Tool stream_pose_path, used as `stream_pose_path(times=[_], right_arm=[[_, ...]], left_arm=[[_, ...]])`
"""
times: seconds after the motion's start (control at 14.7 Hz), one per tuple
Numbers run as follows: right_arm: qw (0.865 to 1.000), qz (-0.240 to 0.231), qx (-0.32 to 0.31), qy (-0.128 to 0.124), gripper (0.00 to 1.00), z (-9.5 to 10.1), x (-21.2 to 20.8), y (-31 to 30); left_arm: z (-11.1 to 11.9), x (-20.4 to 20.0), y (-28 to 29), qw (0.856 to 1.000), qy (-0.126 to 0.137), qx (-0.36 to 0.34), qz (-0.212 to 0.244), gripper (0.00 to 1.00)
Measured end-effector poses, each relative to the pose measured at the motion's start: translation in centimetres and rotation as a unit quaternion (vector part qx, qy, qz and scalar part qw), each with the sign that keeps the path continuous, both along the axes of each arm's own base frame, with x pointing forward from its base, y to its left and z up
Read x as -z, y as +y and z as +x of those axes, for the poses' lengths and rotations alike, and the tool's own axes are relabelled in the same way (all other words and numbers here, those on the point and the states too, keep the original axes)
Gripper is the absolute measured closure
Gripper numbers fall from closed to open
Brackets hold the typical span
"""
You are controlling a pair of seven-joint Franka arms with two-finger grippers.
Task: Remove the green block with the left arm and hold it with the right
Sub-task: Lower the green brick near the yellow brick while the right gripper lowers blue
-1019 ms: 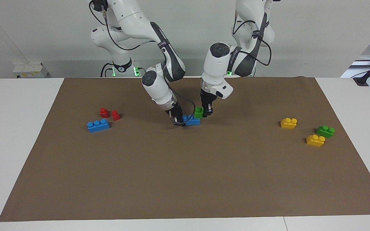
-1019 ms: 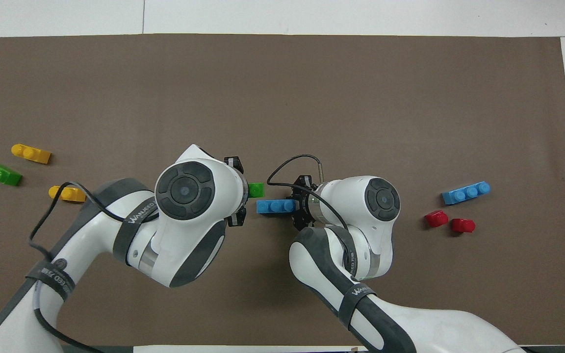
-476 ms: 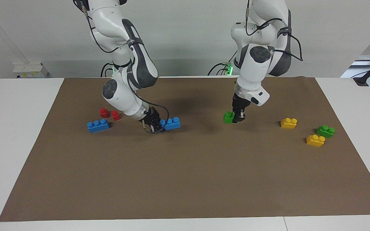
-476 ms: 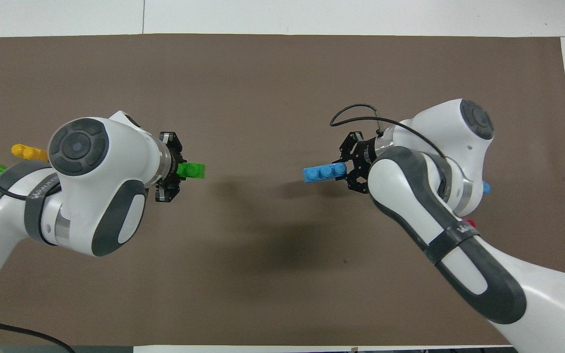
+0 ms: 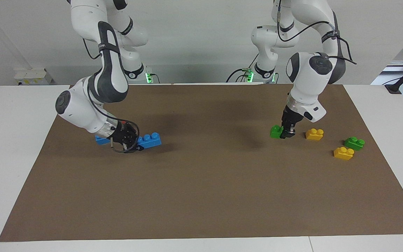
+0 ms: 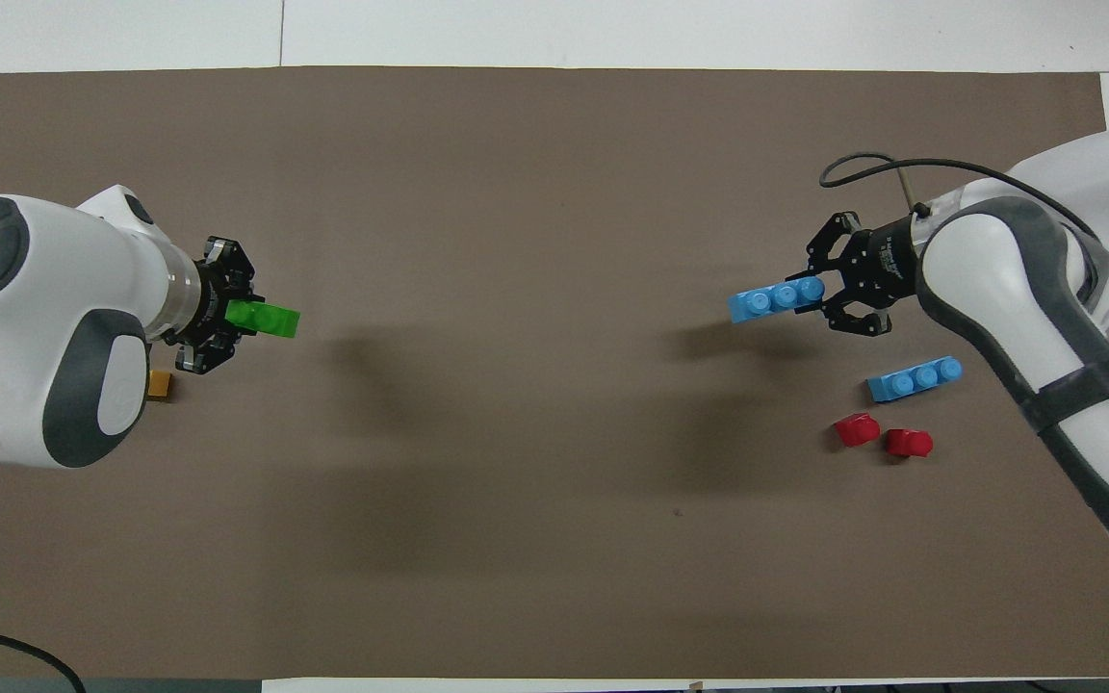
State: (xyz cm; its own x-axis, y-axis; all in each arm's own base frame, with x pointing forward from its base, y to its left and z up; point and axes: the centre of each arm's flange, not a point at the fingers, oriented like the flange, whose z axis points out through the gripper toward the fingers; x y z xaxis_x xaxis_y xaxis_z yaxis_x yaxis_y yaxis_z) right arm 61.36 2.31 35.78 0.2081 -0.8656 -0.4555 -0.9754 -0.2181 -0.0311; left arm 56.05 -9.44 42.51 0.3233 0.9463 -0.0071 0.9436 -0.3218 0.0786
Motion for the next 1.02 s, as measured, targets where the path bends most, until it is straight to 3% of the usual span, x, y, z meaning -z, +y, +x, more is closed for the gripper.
stream_pose_path(times=[0.27, 0.68, 1.02], right_arm=[[1.0, -0.005, -0.006, 0.004, 0.65, -0.4, 3.0, -6.5], [1.0, -0.006, 0.009, 0.023, 0.65, -1.5, 5.8, -8.1], [1.0, -0.015, 0.021, 0.017, 0.65, -1.2, 7.7, -8.6]], left_arm=[[0.7, 0.2, 5.4, 0.997, -0.001, 0.072, 0.009, 0.66], [1.9, 3.2, 10.7, 0.992, -0.005, 0.125, 0.015, 0.66], [2.9, 5.5, 13.3, 0.99, -0.017, 0.137, 0.02, 0.66]])
